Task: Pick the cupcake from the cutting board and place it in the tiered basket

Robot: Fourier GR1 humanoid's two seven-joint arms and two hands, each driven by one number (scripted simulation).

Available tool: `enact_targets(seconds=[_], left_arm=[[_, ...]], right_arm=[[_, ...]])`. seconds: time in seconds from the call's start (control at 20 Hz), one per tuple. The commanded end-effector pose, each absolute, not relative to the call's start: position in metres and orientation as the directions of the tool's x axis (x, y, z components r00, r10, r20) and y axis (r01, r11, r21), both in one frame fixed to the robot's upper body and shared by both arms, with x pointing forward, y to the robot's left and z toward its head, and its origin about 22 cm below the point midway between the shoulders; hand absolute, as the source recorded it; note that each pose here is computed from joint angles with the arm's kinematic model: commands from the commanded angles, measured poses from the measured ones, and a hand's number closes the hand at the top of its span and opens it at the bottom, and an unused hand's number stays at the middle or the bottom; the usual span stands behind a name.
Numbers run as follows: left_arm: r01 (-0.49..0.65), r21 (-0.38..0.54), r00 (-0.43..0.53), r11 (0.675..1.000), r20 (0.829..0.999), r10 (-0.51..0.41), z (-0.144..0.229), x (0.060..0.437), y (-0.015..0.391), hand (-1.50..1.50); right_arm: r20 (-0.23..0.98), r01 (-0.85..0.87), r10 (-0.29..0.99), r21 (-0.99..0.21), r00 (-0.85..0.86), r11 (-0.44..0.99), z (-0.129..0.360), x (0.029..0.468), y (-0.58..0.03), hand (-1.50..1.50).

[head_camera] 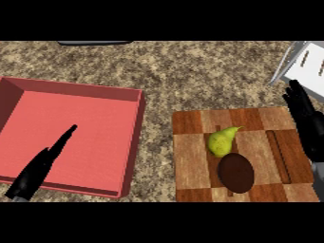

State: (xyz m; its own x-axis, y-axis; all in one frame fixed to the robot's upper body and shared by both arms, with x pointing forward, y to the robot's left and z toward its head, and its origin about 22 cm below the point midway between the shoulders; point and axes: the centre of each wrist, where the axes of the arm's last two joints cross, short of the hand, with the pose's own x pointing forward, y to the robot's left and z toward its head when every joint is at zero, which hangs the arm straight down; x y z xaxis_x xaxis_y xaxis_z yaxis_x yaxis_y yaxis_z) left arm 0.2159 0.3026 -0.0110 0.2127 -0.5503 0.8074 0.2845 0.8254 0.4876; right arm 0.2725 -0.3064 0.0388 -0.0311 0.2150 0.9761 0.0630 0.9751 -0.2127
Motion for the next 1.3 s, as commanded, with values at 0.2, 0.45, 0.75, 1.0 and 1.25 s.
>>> enact_targets(seconds=[0.2, 0.45, 0.75, 1.0, 1.25], left_arm=[[-0.035, 0.297, 0.291, 0.954, 0.917, -0.274, -0.030, 0.207, 0.279, 0.00], [-0.122, 0.197, 0.298, 0.973, 0.942, -0.154, -0.041, 0.197, 0.258, 0.00], [-0.143, 0.187, 0.287, 0.972, 0.948, -0.141, -0.051, 0.201, 0.262, 0.00], [-0.139, 0.199, 0.285, 0.970, 0.946, -0.153, -0.040, 0.195, 0.256, 0.00], [-0.163, 0.203, 0.279, 0.966, 0.948, -0.152, -0.038, 0.200, 0.271, 0.00]], right_arm=[[0.882, -0.060, 0.197, -0.246, -0.427, 0.968, 0.127, 0.281, -0.311, 1.50], [0.981, 0.411, 0.067, 0.013, -0.180, 0.911, 0.079, 0.268, -0.340, -1.50], [0.946, 0.230, 0.069, 0.007, -0.318, 0.973, 0.102, 0.208, -0.346, -1.50], [0.942, 0.005, 0.329, -0.330, -0.063, 0.944, 0.114, 0.190, -0.346, -1.50], [0.797, -0.162, 0.604, -0.598, -0.017, 0.785, 0.157, 0.185, -0.328, -1.50]])
